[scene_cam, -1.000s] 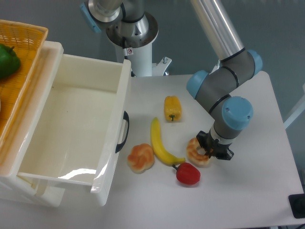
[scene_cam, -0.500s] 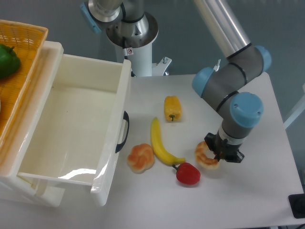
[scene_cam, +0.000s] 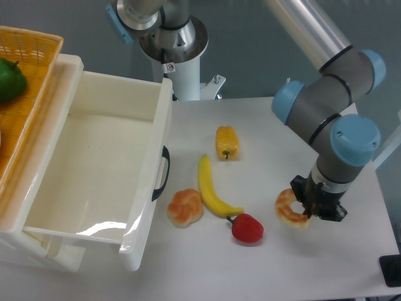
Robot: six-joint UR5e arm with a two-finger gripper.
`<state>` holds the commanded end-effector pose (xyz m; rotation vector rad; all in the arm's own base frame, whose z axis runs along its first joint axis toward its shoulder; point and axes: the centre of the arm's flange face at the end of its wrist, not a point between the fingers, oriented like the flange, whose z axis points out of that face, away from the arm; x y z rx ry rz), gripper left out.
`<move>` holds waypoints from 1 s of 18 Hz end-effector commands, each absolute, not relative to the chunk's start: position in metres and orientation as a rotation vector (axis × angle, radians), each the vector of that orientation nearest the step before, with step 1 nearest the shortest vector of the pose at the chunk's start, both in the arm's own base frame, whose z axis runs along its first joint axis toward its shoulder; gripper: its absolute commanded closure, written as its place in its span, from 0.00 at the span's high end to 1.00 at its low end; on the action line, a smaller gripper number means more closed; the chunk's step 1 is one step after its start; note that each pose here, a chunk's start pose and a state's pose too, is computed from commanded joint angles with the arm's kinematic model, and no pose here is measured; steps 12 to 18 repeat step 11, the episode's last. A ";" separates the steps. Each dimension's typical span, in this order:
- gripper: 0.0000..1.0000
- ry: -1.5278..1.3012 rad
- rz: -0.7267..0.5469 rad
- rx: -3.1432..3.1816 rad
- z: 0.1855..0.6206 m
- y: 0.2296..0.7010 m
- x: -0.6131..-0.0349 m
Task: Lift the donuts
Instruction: 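Lift the held donut up off the table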
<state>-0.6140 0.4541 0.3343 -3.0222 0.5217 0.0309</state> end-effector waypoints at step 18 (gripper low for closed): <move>0.00 0.573 0.033 -3.016 0.345 0.439 -0.614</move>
